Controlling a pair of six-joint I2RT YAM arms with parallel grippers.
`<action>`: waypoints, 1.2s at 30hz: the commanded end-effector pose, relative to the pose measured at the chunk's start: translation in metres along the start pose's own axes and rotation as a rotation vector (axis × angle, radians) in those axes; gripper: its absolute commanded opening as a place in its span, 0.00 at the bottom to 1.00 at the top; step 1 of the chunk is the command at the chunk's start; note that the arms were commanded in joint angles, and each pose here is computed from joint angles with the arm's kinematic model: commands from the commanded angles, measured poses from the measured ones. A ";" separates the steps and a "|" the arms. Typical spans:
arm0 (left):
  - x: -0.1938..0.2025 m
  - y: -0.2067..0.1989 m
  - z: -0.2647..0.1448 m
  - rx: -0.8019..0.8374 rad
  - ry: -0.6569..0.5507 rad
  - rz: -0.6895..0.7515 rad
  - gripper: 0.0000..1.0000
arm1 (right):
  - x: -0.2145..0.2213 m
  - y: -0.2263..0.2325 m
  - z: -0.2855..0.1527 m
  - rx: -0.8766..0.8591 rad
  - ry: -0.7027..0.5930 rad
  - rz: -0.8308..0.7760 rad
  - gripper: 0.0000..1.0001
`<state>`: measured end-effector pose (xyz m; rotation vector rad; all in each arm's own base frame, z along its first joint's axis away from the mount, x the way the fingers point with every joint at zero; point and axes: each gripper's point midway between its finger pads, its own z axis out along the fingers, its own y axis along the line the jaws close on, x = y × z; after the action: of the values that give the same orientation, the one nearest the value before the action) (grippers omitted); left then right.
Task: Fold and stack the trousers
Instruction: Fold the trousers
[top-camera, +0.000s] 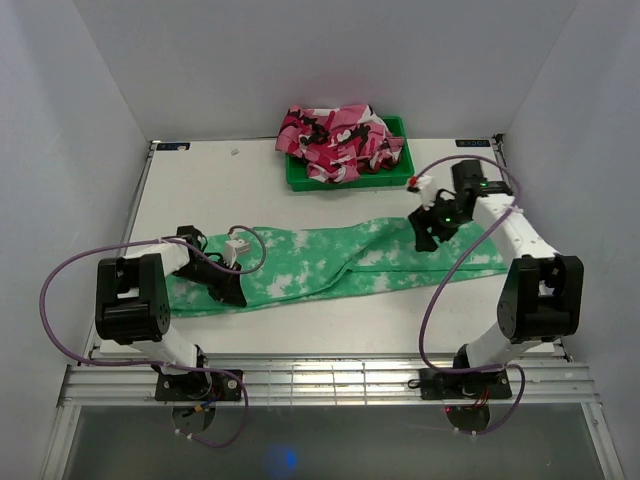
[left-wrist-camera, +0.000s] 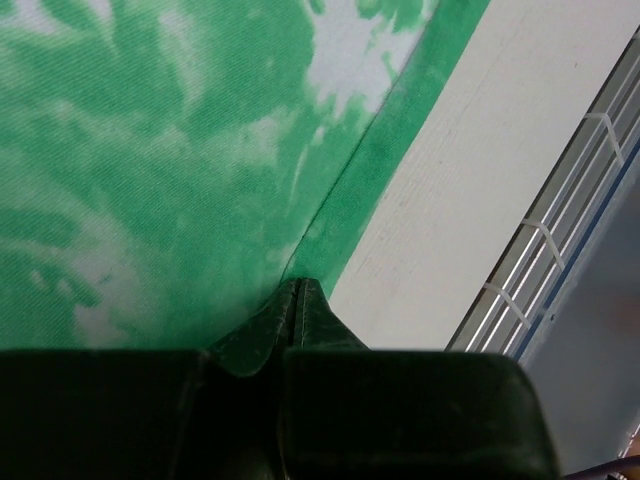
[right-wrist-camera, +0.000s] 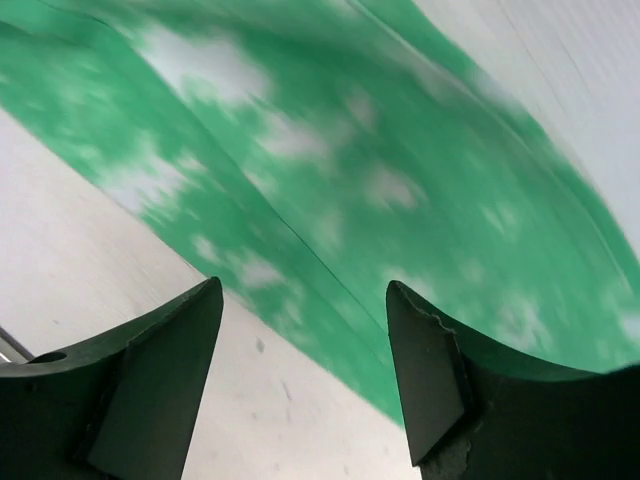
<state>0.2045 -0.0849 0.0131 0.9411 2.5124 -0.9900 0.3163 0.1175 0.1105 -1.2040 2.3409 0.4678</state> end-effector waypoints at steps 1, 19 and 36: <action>0.048 0.092 -0.028 -0.366 0.252 0.117 0.09 | 0.048 -0.026 -0.042 0.041 0.056 0.189 0.71; 0.056 0.133 -0.048 -0.453 0.314 0.103 0.08 | 0.186 -0.159 -0.098 0.562 0.156 0.720 0.54; 0.050 0.133 -0.056 -0.476 0.311 0.108 0.08 | 0.218 -0.162 -0.058 0.474 0.160 0.778 0.44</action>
<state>0.2150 -0.0519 0.0120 0.8356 2.6096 -0.9652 0.3207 -0.1540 0.0272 -0.0971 2.8121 -0.0272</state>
